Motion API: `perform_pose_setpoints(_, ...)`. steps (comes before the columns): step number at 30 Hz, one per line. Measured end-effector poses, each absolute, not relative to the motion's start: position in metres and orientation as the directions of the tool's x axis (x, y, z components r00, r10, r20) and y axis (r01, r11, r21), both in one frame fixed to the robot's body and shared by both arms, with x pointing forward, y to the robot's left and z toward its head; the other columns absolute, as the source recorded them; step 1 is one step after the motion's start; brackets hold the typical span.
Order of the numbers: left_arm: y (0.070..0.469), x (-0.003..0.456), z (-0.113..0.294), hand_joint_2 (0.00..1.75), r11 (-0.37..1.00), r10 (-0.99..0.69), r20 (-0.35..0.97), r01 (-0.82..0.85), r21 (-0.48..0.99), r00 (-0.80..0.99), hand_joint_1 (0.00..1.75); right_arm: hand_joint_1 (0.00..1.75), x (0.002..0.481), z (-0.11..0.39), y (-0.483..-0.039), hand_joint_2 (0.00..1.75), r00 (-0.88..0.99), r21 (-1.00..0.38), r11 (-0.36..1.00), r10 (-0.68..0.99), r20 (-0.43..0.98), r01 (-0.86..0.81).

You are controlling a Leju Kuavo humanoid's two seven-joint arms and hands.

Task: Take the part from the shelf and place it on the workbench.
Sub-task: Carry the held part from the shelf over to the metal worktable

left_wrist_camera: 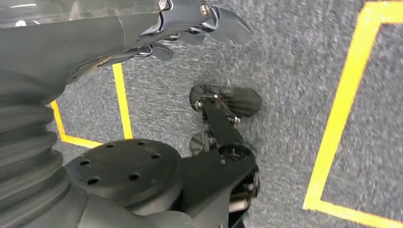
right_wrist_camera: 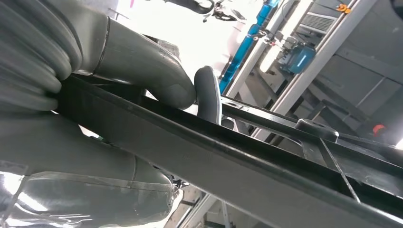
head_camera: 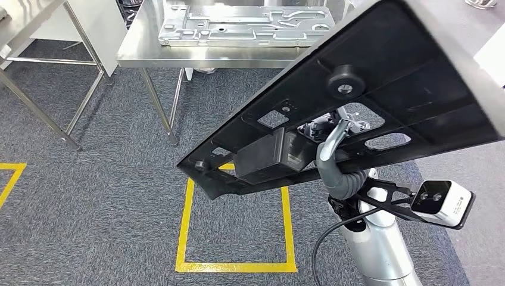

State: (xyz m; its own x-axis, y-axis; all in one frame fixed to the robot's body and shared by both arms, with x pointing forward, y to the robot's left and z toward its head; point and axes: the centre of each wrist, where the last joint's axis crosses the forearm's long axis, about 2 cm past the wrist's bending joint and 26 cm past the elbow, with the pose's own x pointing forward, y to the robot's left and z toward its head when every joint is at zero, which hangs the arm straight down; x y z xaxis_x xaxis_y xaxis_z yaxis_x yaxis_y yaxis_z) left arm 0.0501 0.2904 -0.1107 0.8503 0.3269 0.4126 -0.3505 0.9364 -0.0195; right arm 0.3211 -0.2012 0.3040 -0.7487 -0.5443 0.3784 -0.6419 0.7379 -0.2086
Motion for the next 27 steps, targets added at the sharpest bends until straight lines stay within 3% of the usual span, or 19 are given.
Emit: perform_pose_setpoints(27,0.2958,0.0474,-0.111,1.75,0.937,0.323,0.427,-0.349,-0.019,0.844,0.0,1.75,0.324,0.3024,-0.2052,1.75,-0.759,-0.216,0.743,-0.54,0.365,-0.633)
